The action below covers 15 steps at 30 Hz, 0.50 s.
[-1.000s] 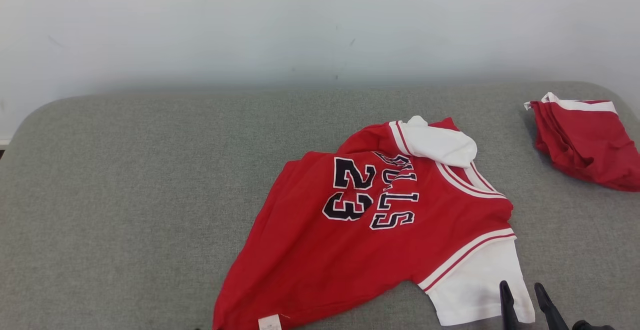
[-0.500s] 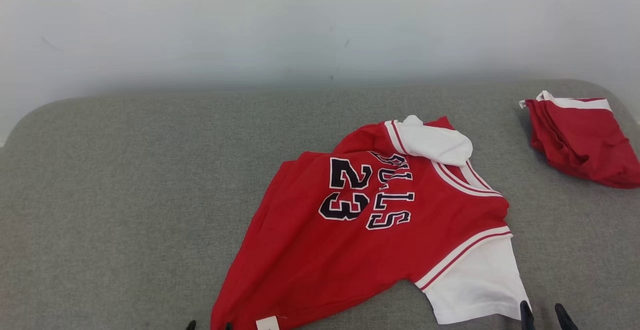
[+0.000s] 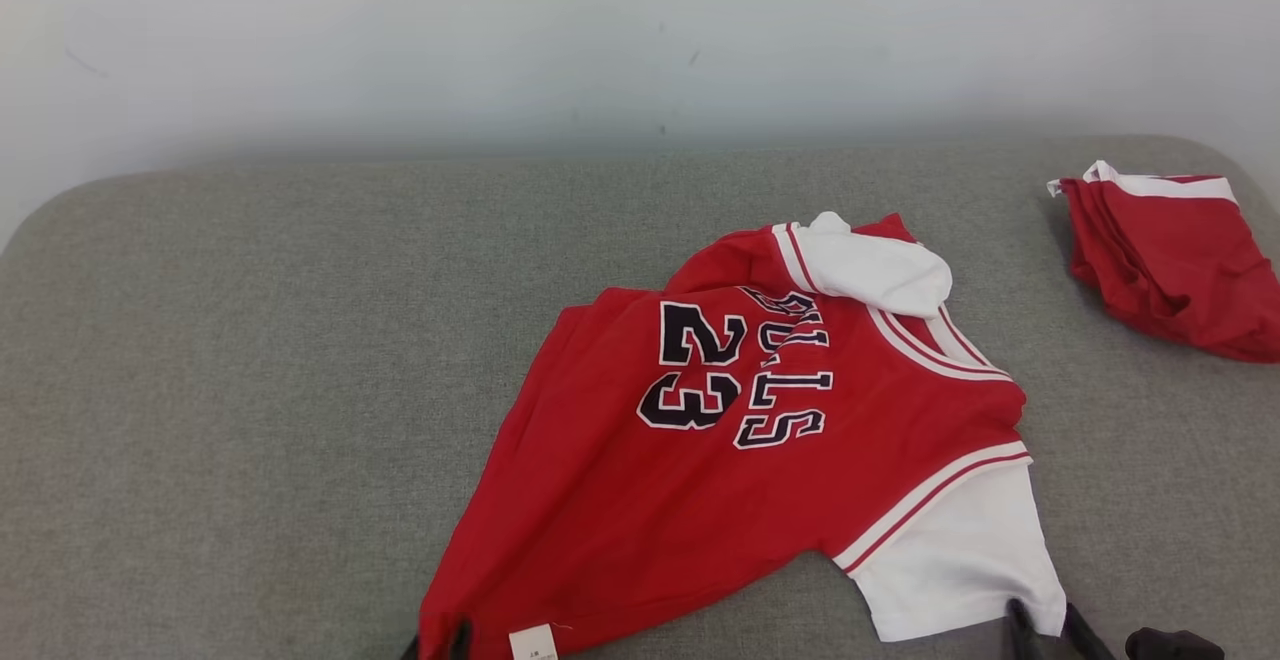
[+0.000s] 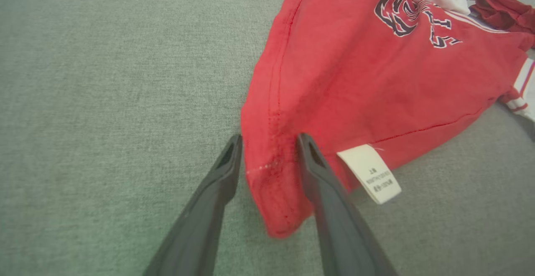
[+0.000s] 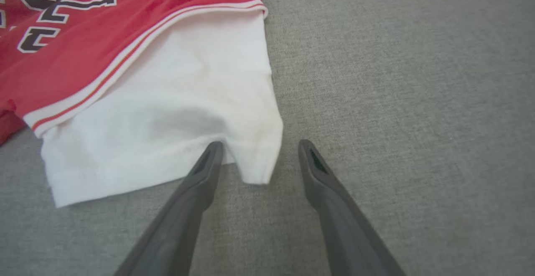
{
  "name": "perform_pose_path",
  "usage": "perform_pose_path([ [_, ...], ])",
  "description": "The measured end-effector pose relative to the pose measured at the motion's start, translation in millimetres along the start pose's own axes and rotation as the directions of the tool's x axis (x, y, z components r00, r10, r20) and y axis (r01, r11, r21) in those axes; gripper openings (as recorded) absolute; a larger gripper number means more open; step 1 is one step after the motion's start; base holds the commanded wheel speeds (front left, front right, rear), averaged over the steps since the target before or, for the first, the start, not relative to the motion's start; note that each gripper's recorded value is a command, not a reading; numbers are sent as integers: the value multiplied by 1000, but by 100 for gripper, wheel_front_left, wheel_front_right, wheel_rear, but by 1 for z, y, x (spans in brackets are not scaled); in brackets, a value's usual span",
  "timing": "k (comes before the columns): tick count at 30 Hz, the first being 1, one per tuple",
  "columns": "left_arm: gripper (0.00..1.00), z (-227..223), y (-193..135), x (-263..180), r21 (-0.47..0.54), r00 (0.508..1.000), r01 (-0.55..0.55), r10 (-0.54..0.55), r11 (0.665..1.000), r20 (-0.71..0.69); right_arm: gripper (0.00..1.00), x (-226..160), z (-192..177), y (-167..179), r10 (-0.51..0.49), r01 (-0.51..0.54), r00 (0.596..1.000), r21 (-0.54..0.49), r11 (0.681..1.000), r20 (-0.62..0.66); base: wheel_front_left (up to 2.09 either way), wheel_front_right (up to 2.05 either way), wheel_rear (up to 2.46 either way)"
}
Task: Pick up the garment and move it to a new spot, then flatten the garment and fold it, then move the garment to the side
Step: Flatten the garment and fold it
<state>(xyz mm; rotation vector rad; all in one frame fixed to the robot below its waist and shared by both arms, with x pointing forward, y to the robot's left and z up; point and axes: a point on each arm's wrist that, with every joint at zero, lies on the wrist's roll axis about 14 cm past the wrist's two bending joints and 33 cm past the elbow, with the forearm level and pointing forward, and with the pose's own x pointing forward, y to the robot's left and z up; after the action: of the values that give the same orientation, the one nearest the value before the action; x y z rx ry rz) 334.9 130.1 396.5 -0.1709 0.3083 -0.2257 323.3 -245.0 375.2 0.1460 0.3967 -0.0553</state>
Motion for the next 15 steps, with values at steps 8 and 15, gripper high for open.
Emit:
perform_pose_path([
  [8, 0, 13, -3, 3, 6, 999, 18, -18, 1000, 44, 0, 5, 5, 4, 17, -17, 1000, 5, 1000, 23, 0, 0, 0],
  [15, 0, 44, -16, 5, -2, 988, 61, -60, 998, 141, 0, 11, 48, 16, 63, -66, 985, 14, 998, 159, 0, 0, 0],
])
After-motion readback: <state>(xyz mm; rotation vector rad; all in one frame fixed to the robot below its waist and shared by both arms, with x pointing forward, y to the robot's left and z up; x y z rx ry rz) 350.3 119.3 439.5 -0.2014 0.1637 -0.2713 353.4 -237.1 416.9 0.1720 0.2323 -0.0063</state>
